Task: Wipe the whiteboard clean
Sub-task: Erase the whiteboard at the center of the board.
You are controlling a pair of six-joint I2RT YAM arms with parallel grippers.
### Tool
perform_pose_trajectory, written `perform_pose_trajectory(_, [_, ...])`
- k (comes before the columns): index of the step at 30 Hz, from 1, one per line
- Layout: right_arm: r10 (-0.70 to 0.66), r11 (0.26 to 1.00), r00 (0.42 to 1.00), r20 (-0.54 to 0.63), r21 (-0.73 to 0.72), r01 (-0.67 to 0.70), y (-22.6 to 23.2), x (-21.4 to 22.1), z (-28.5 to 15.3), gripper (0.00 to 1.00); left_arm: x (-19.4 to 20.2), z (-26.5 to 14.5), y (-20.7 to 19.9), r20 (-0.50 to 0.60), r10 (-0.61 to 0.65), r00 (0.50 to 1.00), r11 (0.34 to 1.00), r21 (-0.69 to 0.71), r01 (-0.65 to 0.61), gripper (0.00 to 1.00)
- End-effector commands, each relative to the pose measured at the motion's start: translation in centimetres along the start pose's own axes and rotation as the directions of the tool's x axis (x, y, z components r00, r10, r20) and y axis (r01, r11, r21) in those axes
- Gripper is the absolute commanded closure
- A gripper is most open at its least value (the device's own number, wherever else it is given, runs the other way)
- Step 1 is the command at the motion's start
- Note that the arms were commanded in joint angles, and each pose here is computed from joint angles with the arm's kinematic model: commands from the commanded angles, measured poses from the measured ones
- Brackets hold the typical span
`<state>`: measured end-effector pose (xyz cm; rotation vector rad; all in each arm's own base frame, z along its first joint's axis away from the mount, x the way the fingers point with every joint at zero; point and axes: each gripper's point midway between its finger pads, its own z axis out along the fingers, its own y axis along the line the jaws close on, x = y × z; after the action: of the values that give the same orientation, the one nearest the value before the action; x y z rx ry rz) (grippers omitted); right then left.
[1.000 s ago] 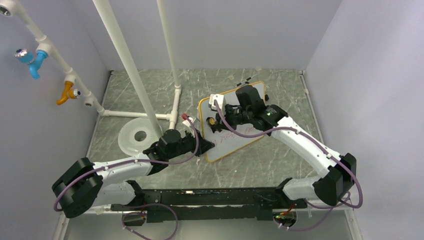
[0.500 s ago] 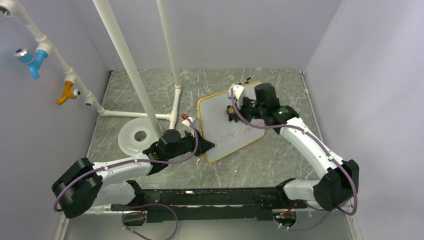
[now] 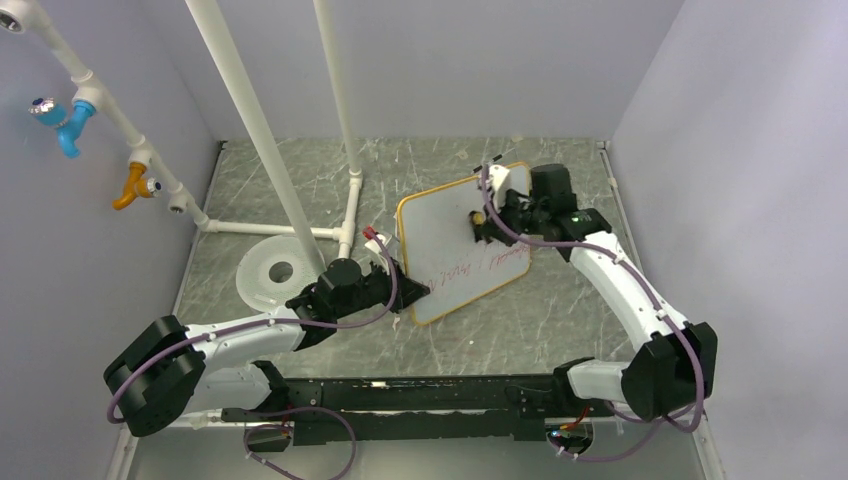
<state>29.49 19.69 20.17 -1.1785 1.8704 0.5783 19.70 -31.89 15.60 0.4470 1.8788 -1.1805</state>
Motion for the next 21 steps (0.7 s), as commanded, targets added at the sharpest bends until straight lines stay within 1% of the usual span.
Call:
perform_pose_trajectory(1, [0.065, 0.978, 0.998, 0.018, 0.195, -0.067, -4.9, 0.9, -1.8, 1.0, -3.1, -0.1, -4.6, 0.094, 0.104, 0.99, 0.977, 0.178, -0.119, 1.0])
perform_pose_trajectory(4, [0.098, 0.979, 0.995, -0.007, 0.179, -0.095, -5.0, 1.9, -1.4, 1.0, -3.2, -0.3, -4.7, 0.099, 0.105, 0.989, 0.976, 0.181, -0.122, 1.0])
perform_pose_trajectory(6, [0.096, 0.992, 0.995, 0.003, 0.088, -0.096, -3.3, 1.6, -0.6, 1.0, -3.2, -0.4, -4.8, 0.103, 0.105, 0.989, 0.975, 0.184, -0.123, 1.0])
perform_pose_trajectory(9, [0.002, 0.998, 1.0, 0.018, -0.067, 0.0, 0.8, 0.2, 0.3, 1.0, -3.1, -0.6, -4.8, 0.102, 0.105, 0.989, 0.976, 0.181, -0.123, 1.0])
perform_pose_trajectory(11, [-0.056, 0.984, 0.997, 0.045, -0.167, 0.063, 3.7, -0.7, 0.5, 1.0, -3.2, -0.6, -4.7, 0.103, 0.106, 0.989, 0.976, 0.178, -0.123, 1.0])
perform_pose_trajectory(13, [-0.074, 0.973, 0.995, 0.062, -0.214, 0.086, 5.0, -1.3, 0.5, 1.0, -3.2, -0.6, -4.7, 0.102, 0.107, 0.989, 0.976, 0.177, -0.124, 1.0])
perform_pose_trajectory(14, [-0.073, 0.973, 0.995, 0.066, -0.212, 0.086, 5.0, -1.5, 0.5, 1.0, -3.2, -0.5, -4.7, 0.1, 0.107, 0.989, 0.976, 0.177, -0.124, 1.0])
perform_pose_trajectory(16, [-0.06, 0.987, 0.997, 0.054, -0.146, 0.068, 3.5, -1.6, 0.5, 1.0, -3.3, -0.4, -4.8, 0.099, 0.107, 0.989, 0.976, 0.178, -0.124, 1.0])
perform_pose_trajectory(19, [0.013, 0.999, 0.999, 0.037, 0.04, -0.014, -1.1, -0.9, 0.0, 1.0, -3.1, -0.2, -4.8, 0.092, 0.106, 0.99, 0.976, 0.183, -0.122, 1.0])
perform_pose_trajectory(21, [0.074, 0.984, 0.997, 0.016, 0.161, -0.075, -4.1, 0.3, -0.6, 1.0, -3.1, -0.1, -4.8, 0.09, 0.107, 0.99, 0.975, 0.184, -0.122, 1.0])
